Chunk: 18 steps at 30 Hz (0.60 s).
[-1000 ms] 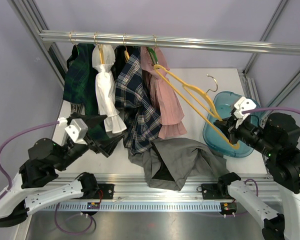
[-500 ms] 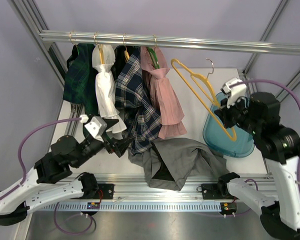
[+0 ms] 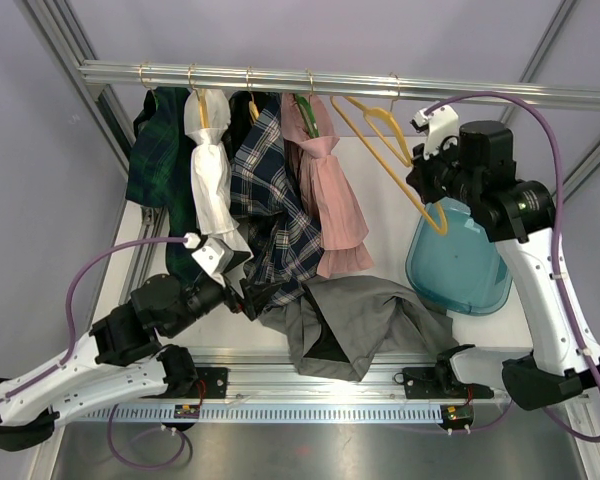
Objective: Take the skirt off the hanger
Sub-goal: Hang the hanger back to the clothesline with the right arm
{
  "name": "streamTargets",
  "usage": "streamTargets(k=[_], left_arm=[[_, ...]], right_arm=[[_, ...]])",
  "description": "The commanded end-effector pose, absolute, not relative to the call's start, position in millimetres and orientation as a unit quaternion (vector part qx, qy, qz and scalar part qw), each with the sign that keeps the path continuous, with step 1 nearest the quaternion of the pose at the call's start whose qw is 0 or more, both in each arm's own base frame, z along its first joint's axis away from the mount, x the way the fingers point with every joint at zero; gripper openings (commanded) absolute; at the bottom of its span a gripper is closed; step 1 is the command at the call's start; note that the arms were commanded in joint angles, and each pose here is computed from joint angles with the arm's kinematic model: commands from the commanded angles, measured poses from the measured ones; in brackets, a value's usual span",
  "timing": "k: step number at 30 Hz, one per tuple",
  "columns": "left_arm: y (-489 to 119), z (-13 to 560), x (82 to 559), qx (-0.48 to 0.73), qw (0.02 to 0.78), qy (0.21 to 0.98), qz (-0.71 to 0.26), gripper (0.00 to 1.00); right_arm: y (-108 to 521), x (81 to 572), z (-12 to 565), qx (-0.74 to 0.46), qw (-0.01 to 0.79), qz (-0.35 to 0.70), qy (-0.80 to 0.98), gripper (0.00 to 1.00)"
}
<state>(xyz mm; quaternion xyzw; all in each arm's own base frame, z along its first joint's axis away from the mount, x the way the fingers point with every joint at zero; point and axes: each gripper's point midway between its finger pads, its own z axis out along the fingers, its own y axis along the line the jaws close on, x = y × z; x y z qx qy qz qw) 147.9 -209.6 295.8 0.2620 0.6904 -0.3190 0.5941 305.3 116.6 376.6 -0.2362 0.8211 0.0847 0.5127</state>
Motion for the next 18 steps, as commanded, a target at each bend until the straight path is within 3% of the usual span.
streamTargets(k=[1, 17, 18], left_arm=[[-208.9, 309.0, 150.0, 0.237, 0.613, 0.674, -0.337, 0.99], [-208.5, 289.0, 147.5, 0.232, 0.597, 0.689, -0.340, 0.99], [-208.1, 287.6, 147.2, 0.232, 0.596, 0.690, -0.340, 0.99]], right_arm=[[124.6, 322.2, 398.2, -0.229, 0.546, 0.095, 0.800, 0.00], [140.4, 351.9, 366.1, -0.223, 0.506, 0.112, 0.826, 0.00], [141.2, 350.1, 364.8, -0.227, 0.504, 0.115, 0.826, 0.08]])
